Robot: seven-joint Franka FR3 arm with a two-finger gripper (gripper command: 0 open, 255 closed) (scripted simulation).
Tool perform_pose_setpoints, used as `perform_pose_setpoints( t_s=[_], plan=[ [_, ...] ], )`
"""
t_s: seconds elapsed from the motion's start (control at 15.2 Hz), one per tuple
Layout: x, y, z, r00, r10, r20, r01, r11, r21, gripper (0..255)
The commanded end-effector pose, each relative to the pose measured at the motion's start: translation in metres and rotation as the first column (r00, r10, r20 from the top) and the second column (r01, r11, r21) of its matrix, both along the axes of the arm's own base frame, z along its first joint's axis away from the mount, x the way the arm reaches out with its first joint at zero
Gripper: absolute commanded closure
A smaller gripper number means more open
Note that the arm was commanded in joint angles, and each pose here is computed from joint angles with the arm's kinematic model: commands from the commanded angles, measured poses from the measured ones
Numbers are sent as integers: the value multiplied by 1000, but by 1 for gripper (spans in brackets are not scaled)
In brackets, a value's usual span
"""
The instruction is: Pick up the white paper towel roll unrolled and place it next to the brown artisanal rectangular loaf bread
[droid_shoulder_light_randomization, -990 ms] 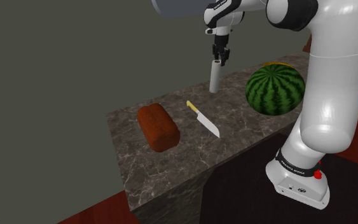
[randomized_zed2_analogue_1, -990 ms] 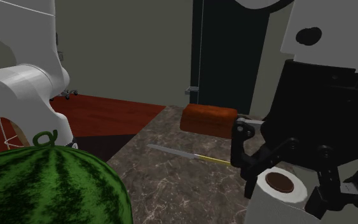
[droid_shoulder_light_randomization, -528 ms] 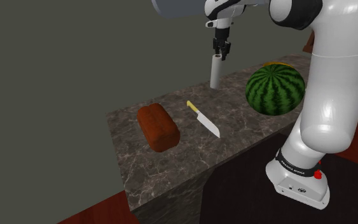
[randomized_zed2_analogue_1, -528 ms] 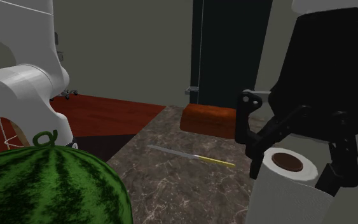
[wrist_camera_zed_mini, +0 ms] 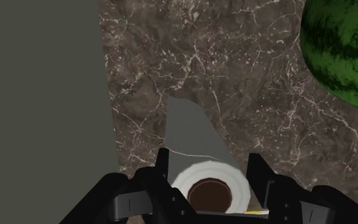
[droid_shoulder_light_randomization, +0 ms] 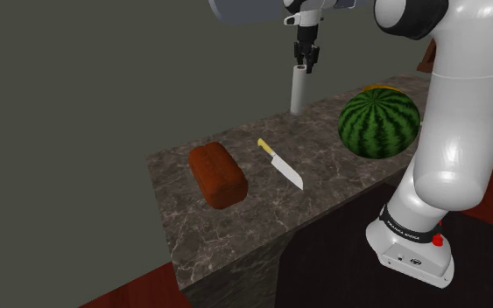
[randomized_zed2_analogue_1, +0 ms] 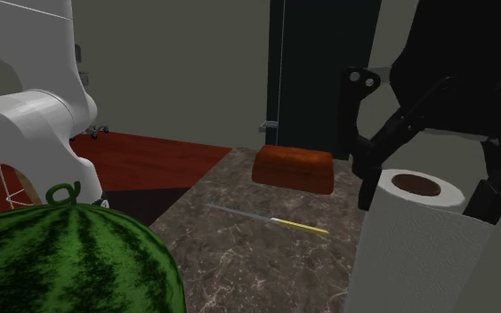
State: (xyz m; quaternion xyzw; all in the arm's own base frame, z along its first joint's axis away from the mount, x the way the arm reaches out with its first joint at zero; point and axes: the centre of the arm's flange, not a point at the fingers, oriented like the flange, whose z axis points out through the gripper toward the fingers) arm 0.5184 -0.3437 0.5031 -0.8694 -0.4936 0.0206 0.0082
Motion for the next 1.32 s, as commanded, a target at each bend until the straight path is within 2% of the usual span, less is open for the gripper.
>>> perform_pose_setpoints(
  t_s=[0.0, 0.86, 1.25],
  plan=[
    [0, -1, 11, 1000, 0, 0, 0, 1000, 0, 255],
    [0, -1, 77, 1000, 0, 0, 0, 1000, 0, 255],
    [-18, 74, 92, 1000, 0, 0, 0, 1000, 0, 255]
  ],
)
